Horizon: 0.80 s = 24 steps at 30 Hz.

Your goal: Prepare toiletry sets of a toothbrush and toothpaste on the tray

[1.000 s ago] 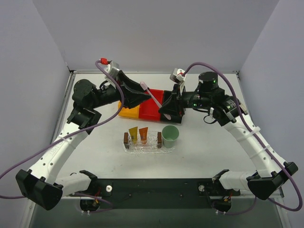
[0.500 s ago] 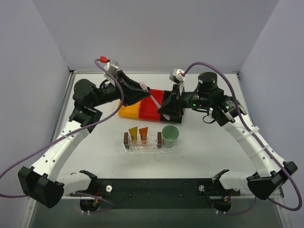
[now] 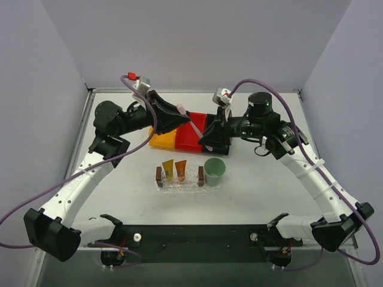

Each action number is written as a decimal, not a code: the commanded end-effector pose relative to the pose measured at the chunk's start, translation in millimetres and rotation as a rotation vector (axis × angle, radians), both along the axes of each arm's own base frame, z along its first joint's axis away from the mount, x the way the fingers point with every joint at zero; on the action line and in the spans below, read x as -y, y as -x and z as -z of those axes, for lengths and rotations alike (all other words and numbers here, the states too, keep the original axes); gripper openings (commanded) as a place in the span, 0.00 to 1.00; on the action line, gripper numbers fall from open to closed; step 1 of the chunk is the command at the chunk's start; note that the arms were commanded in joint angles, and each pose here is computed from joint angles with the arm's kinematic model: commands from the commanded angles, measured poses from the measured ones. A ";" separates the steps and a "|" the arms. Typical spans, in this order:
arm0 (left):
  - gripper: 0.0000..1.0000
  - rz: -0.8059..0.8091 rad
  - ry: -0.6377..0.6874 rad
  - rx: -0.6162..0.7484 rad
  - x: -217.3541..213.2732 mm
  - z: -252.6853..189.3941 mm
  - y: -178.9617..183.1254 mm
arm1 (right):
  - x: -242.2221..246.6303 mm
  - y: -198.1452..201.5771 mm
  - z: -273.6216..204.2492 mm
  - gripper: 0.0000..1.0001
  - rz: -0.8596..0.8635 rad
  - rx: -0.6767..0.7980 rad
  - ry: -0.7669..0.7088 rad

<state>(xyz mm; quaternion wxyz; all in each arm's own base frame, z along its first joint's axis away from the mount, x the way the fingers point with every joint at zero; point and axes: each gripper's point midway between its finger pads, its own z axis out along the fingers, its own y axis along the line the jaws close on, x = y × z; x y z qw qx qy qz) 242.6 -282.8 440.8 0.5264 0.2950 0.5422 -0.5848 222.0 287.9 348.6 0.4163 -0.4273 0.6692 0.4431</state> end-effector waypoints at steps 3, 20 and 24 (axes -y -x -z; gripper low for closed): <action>0.00 -0.024 -0.016 0.055 -3.8 -3.0 -2.0 | 3.8 -3.6 -7.9 0.36 0.025 0.051 -0.015; 0.00 -0.116 -0.197 0.142 -7.2 55.8 -17.2 | 53.2 -36.4 -1.5 0.47 0.291 0.241 0.144; 0.00 -0.123 -0.263 0.175 -2.9 81.0 -16.2 | 78.9 -50.3 7.7 0.47 0.401 0.267 0.195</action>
